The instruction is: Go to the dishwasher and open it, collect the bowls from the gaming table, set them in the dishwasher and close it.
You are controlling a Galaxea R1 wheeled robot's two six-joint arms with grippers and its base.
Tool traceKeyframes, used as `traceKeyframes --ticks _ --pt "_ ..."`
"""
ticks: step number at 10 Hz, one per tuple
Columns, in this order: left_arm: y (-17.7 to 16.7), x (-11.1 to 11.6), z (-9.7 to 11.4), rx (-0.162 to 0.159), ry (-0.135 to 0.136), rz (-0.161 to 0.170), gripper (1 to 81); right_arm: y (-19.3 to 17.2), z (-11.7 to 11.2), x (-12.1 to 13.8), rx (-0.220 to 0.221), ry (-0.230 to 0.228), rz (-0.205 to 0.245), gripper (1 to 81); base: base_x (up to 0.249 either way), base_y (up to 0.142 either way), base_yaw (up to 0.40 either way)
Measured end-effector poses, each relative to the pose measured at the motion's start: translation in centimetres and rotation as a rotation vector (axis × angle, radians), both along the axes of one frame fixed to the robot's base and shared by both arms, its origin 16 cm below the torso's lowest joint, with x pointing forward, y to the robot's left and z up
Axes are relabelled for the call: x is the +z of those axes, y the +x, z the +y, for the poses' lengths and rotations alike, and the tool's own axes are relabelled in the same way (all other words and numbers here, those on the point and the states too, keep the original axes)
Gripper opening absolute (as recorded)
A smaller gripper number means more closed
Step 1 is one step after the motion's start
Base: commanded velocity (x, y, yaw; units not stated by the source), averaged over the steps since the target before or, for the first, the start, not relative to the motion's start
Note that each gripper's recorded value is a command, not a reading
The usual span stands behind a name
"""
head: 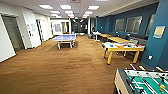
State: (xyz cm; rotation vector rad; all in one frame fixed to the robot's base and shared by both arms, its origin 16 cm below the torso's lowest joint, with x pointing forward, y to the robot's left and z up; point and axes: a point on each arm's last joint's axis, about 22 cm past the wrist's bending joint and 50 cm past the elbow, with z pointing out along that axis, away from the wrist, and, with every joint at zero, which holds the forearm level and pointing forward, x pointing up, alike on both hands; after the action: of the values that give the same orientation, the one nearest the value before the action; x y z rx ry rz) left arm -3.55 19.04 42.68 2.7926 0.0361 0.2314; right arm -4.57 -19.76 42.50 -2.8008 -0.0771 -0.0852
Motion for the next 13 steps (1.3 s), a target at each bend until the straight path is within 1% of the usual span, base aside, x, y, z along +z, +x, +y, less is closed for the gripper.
traceKeyframes --ticks 1,2,4,6,8,10,11,13 --pt "0.8 0.0 -0.1 0.001 -0.001 -0.013 81.1 1.3 -0.1 0.0 -0.002 -0.002 -0.021 81.1 0.254 0.0 0.0" --pt "1.2 0.0 0.0 0.002 0.0 -0.021 81.1 1.5 0.1 0.0 -0.003 0.001 -0.026 81.1 0.26 0.0 0.0" --pt "1.2 0.1 -0.3 0.002 -0.004 -0.02 81.1 1.2 -0.2 0.0 -0.002 -0.003 -0.018 81.1 0.271 0.0 0.0" --pt "1.5 0.0 -0.1 0.002 -0.001 -0.025 81.1 1.7 -0.1 0.0 -0.003 -0.003 -0.026 81.1 0.277 0.0 0.0" --pt "0.6 0.0 0.1 0.001 0.001 -0.012 81.1 0.6 0.2 0.0 -0.002 0.001 -0.012 81.1 0.277 0.0 0.0" --pt "1.1 0.1 -0.4 0.002 -0.006 -0.02 81.1 1.4 0.0 0.0 -0.003 -0.001 -0.024 81.1 0.277 0.0 0.0" --pt "1.1 0.1 -0.2 0.002 -0.002 -0.021 81.1 1.4 0.2 0.0 -0.003 0.002 -0.023 81.1 0.278 0.0 0.0" --pt "1.1 0.1 -0.3 0.003 -0.004 -0.02 81.1 1.4 -0.2 0.0 -0.003 -0.004 -0.024 81.1 0.277 0.0 0.0"
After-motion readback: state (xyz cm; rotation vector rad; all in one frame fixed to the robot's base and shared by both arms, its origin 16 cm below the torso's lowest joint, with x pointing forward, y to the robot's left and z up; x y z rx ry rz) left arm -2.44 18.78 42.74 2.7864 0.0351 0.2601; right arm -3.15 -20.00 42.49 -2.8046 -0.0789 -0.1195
